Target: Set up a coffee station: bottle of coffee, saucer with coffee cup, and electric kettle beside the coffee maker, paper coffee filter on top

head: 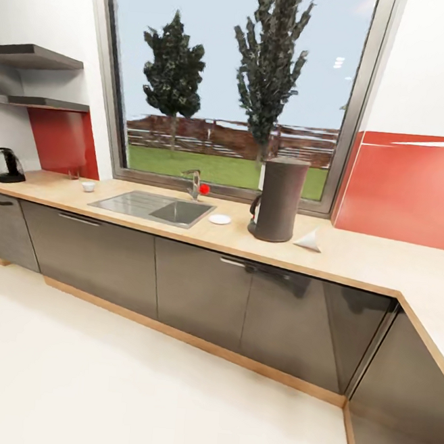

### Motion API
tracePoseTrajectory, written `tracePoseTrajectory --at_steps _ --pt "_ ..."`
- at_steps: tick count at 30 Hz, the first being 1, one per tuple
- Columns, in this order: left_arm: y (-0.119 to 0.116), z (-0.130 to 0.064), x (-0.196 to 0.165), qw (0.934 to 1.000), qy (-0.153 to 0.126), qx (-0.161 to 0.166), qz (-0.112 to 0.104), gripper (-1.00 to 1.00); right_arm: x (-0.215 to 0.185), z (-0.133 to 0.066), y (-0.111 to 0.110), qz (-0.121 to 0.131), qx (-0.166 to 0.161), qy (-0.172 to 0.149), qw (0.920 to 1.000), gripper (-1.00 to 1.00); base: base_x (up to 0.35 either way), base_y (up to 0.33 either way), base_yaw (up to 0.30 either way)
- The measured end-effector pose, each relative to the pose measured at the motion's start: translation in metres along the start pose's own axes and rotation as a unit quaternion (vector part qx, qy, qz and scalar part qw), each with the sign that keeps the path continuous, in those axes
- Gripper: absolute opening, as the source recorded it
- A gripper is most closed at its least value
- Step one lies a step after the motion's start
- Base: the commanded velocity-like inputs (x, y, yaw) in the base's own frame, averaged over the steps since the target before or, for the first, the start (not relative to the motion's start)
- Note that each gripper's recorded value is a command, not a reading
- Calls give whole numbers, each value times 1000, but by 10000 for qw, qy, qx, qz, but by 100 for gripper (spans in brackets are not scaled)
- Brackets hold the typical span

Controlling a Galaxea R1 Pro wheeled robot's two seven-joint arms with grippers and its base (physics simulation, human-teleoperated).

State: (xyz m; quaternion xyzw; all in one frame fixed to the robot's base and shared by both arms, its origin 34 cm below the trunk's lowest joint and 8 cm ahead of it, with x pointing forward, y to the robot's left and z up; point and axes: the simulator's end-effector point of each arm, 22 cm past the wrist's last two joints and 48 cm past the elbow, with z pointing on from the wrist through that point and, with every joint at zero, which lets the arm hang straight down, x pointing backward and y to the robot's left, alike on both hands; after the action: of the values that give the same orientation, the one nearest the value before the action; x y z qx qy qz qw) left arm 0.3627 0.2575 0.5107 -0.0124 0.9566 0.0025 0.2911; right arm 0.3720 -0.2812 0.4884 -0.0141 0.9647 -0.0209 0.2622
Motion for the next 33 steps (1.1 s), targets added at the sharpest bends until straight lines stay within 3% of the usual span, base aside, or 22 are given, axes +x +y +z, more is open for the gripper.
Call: tracePoseTrajectory --at_steps 3,6,7,9,12,13,16,23,25,26,29,33 --pt "0 0 0 10000 1 1 1 100 -1 0 -1 1 4 -12 10000 100 26 -19 0" --pt "-2 0 8 10000 88 18 11 100 -57 2 -3 -14 18 -582 9983 100 10 -8 0" --pt "-3 -1 11 9999 117 26 16 100 -91 0 -4 -24 17 -925 9957 100 4 -3 0" --pt "-4 -1 15 9999 160 34 15 100 -176 -18 -4 -39 9 -1819 9833 100 2 -2 0" --pt "-3 -1 16 9999 167 31 13 100 -226 -37 1 -71 -102 -2356 9718 100 1 -1 0" --pt "-3 -1 16 9999 164 29 13 100 -258 -52 8 -120 -249 -2710 9622 100 0 0 0" --pt "-2 -1 15 9999 152 20 12 100 -306 -82 22 -234 -536 -3216 9451 100 0 0 0" --pt "-2 -1 11 9999 118 15 0 100 -371 -140 49 -504 -1150 -3694 9208 100 0 0 0" --pt "-3 -1 11 9999 113 18 -2 100 -392 -159 53 -572 -1244 -3875 9116 100 0 0 0" --pt "-3 -1 11 9999 112 18 -6 100 -413 -177 56 -625 -1298 -4055 9027 100 0 0 0" --pt "-4 -1 11 9999 113 19 -35 100 -445 -201 58 -692 -1330 -4299 8903 100 0 0 0" --pt "-3 -1 11 9997 113 4 -216 100 -483 -224 56 -732 -1326 -4498 8802 100 0 0 0"
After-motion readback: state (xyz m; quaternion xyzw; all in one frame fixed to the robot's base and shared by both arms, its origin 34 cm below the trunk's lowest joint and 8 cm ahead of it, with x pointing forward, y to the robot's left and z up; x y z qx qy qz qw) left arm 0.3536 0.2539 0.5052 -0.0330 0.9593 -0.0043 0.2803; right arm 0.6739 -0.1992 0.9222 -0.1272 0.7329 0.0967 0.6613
